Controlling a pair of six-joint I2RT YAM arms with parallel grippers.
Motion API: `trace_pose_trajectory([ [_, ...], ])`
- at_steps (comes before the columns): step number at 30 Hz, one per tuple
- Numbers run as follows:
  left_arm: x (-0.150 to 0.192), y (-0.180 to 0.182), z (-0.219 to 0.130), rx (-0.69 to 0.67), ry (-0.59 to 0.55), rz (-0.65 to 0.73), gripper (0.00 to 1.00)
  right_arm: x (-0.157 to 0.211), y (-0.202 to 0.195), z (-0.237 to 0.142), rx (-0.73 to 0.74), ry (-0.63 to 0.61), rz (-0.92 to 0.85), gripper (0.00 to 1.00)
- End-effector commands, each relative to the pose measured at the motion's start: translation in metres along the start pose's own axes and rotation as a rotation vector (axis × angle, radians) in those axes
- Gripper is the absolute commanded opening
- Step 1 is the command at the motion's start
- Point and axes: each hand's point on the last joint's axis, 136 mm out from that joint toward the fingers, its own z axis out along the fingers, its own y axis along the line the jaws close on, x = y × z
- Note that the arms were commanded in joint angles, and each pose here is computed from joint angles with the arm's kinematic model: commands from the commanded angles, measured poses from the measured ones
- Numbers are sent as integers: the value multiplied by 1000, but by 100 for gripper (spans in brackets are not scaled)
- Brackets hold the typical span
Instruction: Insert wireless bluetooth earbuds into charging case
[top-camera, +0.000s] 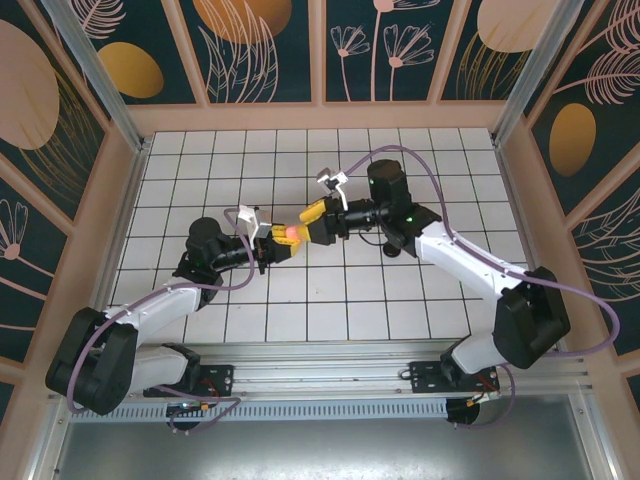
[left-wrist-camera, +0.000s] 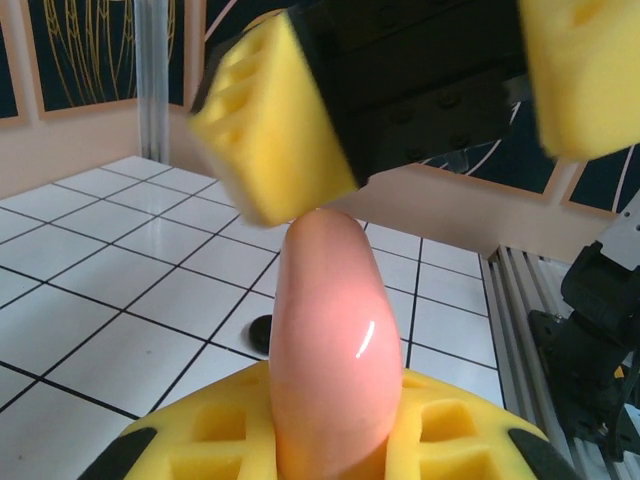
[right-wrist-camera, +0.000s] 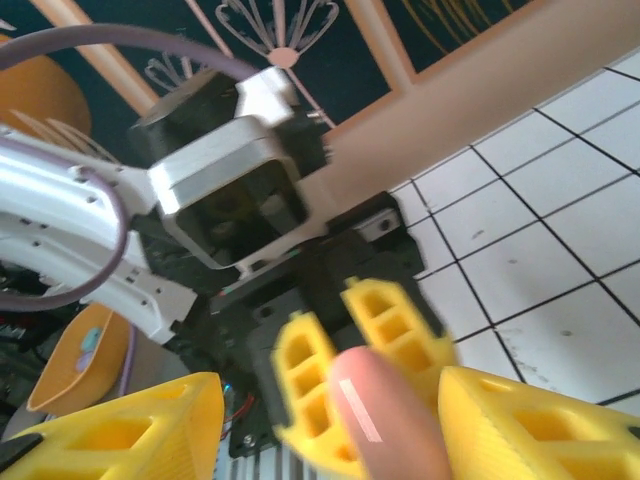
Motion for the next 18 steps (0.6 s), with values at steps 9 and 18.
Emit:
trace_pose_trajectory([
  [9, 3, 42, 22, -116, 26, -319, 9, -11, -57, -81, 479, -231, 159, 58],
  [18, 57, 59, 97, -205, 204, -775, 10, 74, -152, -172, 987, -271, 576, 57],
])
